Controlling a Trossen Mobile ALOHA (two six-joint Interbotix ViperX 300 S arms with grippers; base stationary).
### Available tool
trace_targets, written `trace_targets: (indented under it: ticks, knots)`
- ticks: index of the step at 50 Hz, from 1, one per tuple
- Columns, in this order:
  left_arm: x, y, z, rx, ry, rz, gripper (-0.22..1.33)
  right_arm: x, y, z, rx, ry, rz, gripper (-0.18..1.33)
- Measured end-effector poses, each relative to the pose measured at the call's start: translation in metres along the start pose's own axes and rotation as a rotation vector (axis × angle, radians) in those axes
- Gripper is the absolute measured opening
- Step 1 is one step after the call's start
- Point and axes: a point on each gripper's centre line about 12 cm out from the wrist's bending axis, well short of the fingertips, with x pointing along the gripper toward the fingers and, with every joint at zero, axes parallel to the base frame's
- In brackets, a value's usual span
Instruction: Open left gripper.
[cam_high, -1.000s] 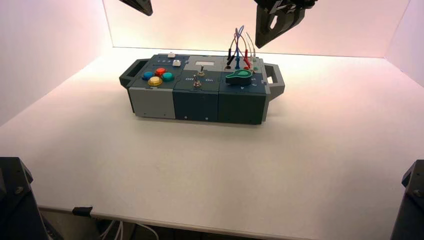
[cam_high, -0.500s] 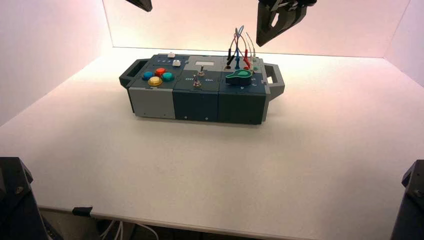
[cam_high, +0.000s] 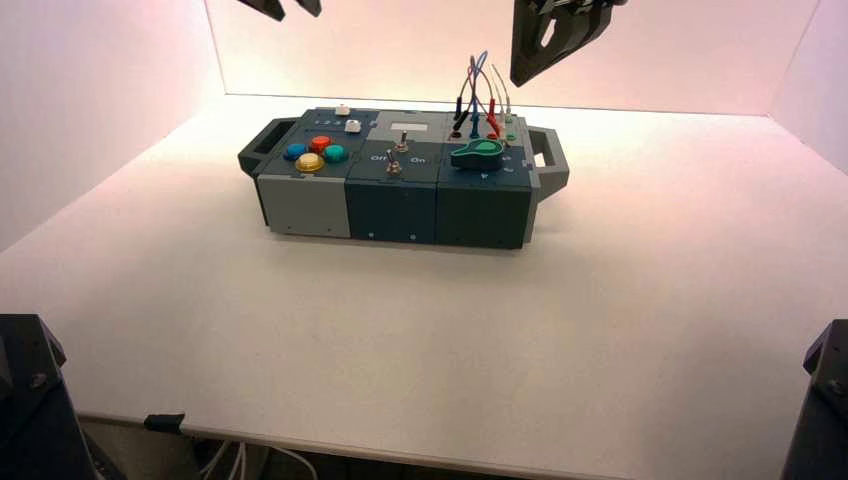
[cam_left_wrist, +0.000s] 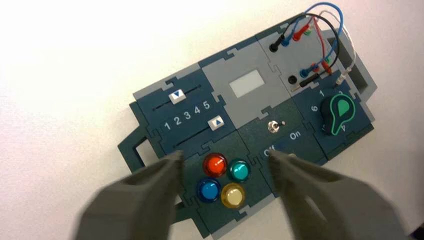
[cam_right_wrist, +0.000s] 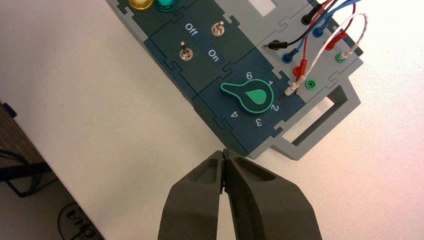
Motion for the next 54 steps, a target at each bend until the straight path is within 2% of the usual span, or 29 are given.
trace_targets:
  ticks: [16,54]
  knots:
    - [-0.0048,-0.0002,0.0010,0.003,-0.029,0.021,1.32,0.0000,0.0001,-0.0005,0.000,0.005,0.001,-0.14]
    - [-0.0051,0.0000,0.0006,0.008,-0.034,0.027,1.32,0.0000,0.0002,-0.0009,0.001,0.008,0.001,-0.14]
